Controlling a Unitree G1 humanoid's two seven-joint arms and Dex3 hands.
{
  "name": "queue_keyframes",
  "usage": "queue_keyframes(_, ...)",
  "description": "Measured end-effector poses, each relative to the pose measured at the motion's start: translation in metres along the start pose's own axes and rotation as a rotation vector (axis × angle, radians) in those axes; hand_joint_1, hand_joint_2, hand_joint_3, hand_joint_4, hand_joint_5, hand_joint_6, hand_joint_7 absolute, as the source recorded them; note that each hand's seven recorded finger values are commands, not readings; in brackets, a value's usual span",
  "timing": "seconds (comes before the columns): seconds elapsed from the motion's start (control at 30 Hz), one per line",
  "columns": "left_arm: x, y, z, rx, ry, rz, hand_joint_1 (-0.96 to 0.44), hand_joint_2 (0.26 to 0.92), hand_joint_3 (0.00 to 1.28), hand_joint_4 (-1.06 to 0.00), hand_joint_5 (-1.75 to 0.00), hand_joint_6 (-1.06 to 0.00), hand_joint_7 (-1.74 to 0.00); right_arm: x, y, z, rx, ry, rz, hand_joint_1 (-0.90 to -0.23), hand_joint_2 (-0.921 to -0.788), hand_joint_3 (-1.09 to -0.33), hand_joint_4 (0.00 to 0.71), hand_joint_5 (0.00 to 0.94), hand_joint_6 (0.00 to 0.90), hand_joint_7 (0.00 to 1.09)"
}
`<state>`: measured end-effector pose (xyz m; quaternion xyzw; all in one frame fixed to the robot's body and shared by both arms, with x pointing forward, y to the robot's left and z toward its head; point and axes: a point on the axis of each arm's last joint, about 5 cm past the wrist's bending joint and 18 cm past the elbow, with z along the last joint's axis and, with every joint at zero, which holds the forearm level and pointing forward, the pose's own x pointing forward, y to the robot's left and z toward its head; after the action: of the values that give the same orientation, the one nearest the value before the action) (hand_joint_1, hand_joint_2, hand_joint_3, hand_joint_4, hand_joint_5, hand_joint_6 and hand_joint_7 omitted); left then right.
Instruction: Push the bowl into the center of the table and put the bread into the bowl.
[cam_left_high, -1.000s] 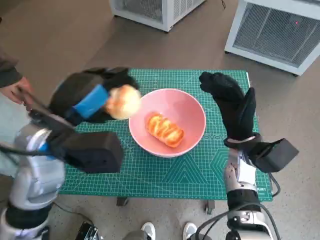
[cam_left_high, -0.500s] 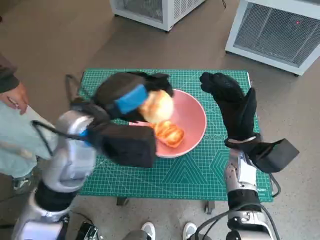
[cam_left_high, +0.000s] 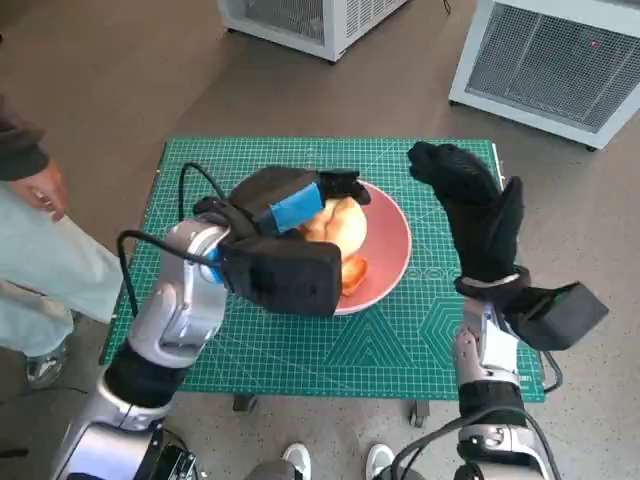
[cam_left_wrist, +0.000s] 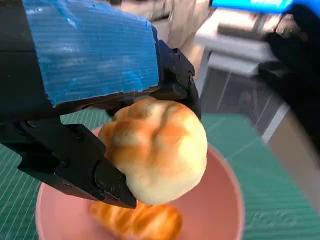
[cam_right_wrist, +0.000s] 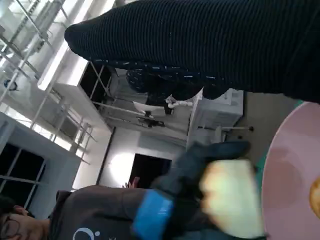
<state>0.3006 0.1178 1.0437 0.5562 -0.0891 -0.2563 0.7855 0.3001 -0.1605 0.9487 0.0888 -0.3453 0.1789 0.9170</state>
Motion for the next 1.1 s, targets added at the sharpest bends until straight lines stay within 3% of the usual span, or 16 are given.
queue_keyframes(0.2, 0.008, -0.008, -0.015, -0.051, -0.032, -0.076, -0.28, 0.735, 0.01, 0.0, 0.0, -0.14, 0.0, -0.0019, -0.001, 0.001, -0.002, -0.001, -0.02, -0.712, -0.921, -0.789, 0.283, 0.005, 0.069, 0.55)
queue_keyframes(0.5, 0.008, -0.007, -0.038, -0.273, -0.152, -0.125, -0.34, 0.757, 0.02, 0.0, 0.0, -0.09, 0.0, -0.0012, -0.002, 0.004, -0.006, -0.013, -0.041, -0.715, -0.921, -0.779, 0.288, 0.007, 0.079, 0.55)
queue_keyframes(0.77, -0.005, 0.002, -0.049, -0.42, -0.283, 0.019, -0.39, 0.819, 0.04, 0.0, 0.0, -0.08, 0.0, 0.0002, -0.002, 0.006, -0.007, -0.02, -0.048, -0.716, -0.921, -0.775, 0.29, 0.007, 0.084, 0.55)
queue_keyframes(1.1, -0.023, -0.013, -0.056, -0.666, -0.435, 0.298, -0.49, 0.909, 0.1, -0.03, -0.01, -0.15, -0.04, 0.0031, -0.003, 0.01, -0.023, -0.033, -0.052, -0.717, -0.921, -0.78, 0.297, 0.009, 0.095, 0.55)
